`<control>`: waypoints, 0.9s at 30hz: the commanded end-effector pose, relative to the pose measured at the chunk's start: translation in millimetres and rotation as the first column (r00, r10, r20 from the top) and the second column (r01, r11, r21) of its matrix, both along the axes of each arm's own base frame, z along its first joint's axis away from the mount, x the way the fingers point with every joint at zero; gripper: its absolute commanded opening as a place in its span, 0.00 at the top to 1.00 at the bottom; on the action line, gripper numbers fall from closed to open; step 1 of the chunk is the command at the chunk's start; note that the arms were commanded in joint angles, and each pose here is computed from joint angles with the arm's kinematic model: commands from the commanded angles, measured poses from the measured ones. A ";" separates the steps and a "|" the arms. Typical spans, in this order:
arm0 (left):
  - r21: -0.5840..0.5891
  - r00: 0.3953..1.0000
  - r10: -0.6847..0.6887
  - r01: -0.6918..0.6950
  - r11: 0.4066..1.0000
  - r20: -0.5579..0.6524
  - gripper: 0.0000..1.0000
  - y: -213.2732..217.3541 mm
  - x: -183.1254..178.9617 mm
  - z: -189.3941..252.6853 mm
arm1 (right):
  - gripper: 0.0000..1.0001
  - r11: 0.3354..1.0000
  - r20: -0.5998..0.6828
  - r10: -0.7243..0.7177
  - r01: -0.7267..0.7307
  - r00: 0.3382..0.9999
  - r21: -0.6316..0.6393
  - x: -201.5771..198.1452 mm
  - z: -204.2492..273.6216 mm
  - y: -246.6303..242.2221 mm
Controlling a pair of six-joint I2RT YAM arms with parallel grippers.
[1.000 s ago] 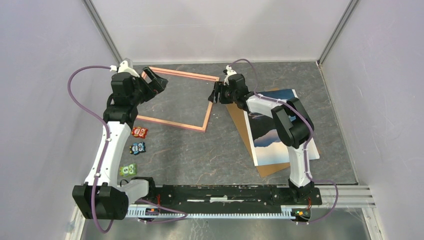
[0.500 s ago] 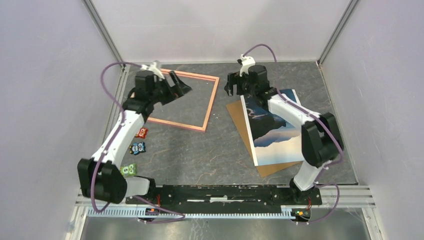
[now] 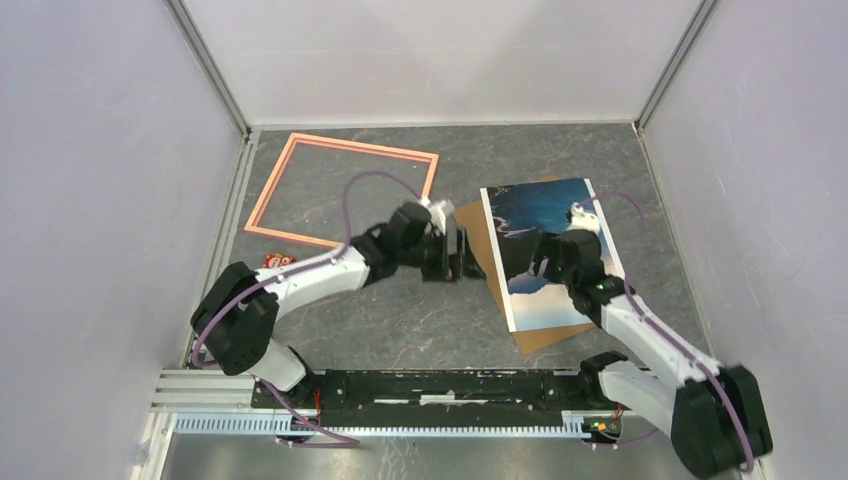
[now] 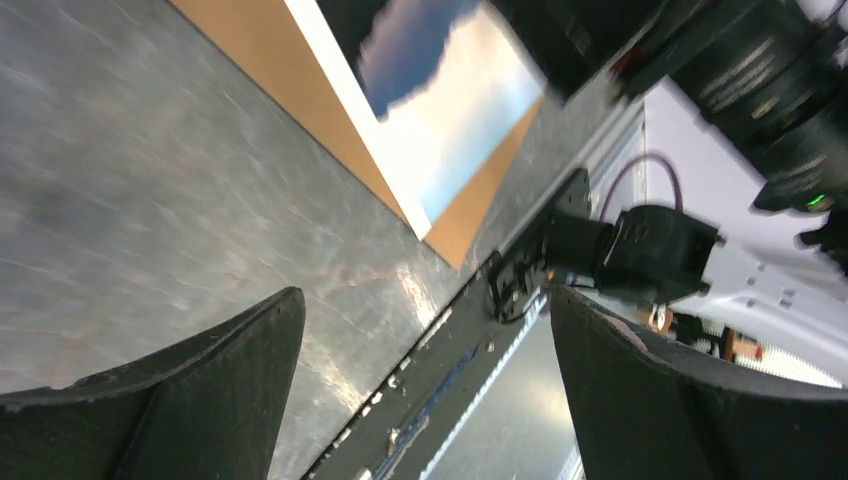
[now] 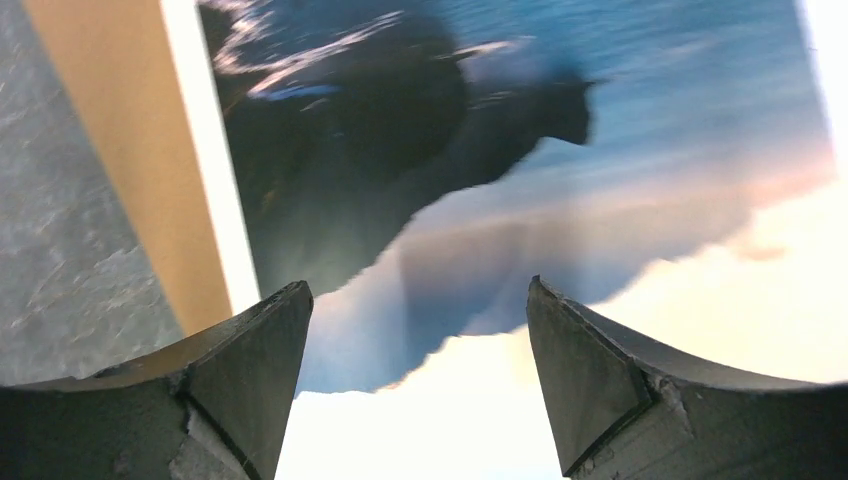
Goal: Put the photo into the frame
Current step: Pick up the photo at the center of the board.
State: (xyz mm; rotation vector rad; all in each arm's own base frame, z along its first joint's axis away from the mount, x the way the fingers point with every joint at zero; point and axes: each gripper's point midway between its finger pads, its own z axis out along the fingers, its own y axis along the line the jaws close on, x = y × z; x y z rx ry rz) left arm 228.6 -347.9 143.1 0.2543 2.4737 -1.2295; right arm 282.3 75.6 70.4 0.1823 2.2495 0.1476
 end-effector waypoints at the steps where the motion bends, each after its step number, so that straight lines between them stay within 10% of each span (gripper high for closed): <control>1: -0.148 0.998 0.061 -0.061 0.987 -0.005 0.03 -39.7 -28.3 4.9 | 0.16 0.970 0.065 -0.241 0.242 0.968 -0.011 -13.3 9.0 -48.9; 20: -0.081 0.969 -0.233 0.227 0.970 -0.078 0.03 -157.0 -45.2 -37.3 | 0.10 0.698 -0.028 -0.712 0.711 0.702 0.083 -81.3 -16.3 -226.3; 27: -0.024 0.973 -0.185 0.183 0.983 -0.139 0.03 -163.7 -36.9 -62.7 | 0.14 0.718 -0.102 -0.622 0.618 0.776 0.319 -89.2 -43.7 -198.9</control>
